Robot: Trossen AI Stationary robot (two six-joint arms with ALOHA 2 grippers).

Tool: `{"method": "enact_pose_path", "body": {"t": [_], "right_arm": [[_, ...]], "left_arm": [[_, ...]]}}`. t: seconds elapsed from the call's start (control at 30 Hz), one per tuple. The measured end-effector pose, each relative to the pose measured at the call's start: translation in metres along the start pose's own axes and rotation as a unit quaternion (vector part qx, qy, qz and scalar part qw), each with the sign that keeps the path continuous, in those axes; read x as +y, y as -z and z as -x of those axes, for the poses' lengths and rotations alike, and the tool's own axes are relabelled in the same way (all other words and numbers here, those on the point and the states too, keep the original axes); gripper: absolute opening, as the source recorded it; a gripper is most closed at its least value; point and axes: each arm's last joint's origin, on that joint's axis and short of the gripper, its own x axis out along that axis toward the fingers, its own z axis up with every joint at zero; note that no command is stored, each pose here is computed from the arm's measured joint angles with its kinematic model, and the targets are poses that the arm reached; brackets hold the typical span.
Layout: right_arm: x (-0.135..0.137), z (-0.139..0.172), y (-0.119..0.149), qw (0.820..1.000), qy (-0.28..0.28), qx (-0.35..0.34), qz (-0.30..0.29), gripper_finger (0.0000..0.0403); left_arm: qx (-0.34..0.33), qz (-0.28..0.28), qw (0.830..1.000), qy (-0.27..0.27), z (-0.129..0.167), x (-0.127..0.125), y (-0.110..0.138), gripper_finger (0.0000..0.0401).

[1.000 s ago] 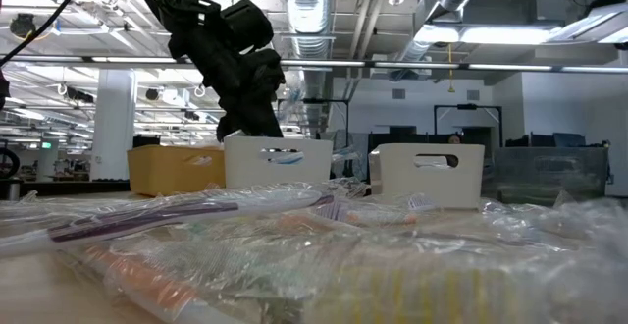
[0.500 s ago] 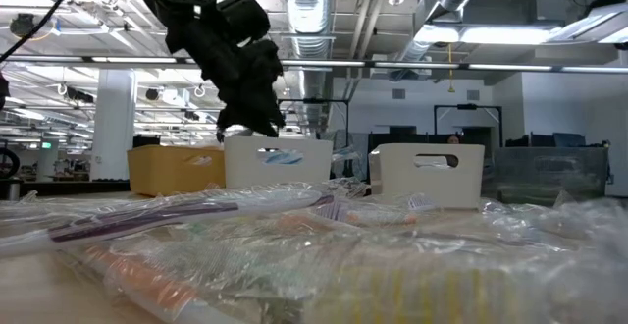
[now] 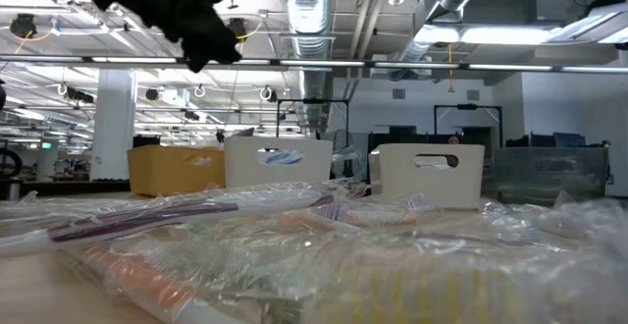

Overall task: Pick & Place Toothbrushes
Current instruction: Put the purple toothbrush into the right white bin

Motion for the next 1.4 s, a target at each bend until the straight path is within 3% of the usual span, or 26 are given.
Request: {"method": "enact_pose_path", "body": {"t": [0.17,0.3,0.5,0.63,0.8,0.97,1.07,1.2,1.4], "right_arm": [[-0.012,-0.009,-0.001,1.000,0.017,0.005,-0.015,0.0255],[-0.031,-0.020,0.013,0.998,0.035,0.026,-0.036,0.0255],[-0.058,-0.025,0.061,0.992,0.042,0.023,-0.114,0.0255],[-0.057,-0.031,0.097,0.985,0.019,-0.008,-0.171,0.0255],[-0.047,-0.040,0.123,0.996,0.012,-0.027,-0.090,0.0255],[-0.031,-0.054,0.125,0.999,0.027,-0.021,-0.009,0.0255],[-0.025,-0.061,0.125,0.999,0.034,-0.017,0.001,0.0255],[-0.021,-0.069,0.122,0.999,0.039,-0.017,-0.033,0.0255],[-0.023,-0.076,0.119,0.998,0.054,-0.007,0.039,0.0255]], "left_arm": [[-0.058,-0.027,0.997,0.032,0.010,-0.009,0.035,0.0149],[-0.121,-0.044,0.990,0.048,0.014,-0.012,0.047,0.0144],[-0.172,-0.056,0.982,0.055,0.014,-0.011,0.051,0.0143],[-0.177,-0.056,0.981,0.056,0.015,-0.011,0.052,0.0143],[-0.175,-0.058,0.981,0.063,0.014,-0.014,0.052,0.0143],[-0.173,-0.062,0.980,0.075,0.014,-0.018,0.053,0.0143],[-0.172,-0.064,0.980,0.079,0.014,-0.020,0.053,0.0141],[-0.170,-0.064,0.980,0.082,0.013,-0.021,0.054,0.0140],[-0.146,-0.061,0.984,0.080,0.008,-0.018,0.074,0.0140]]}}
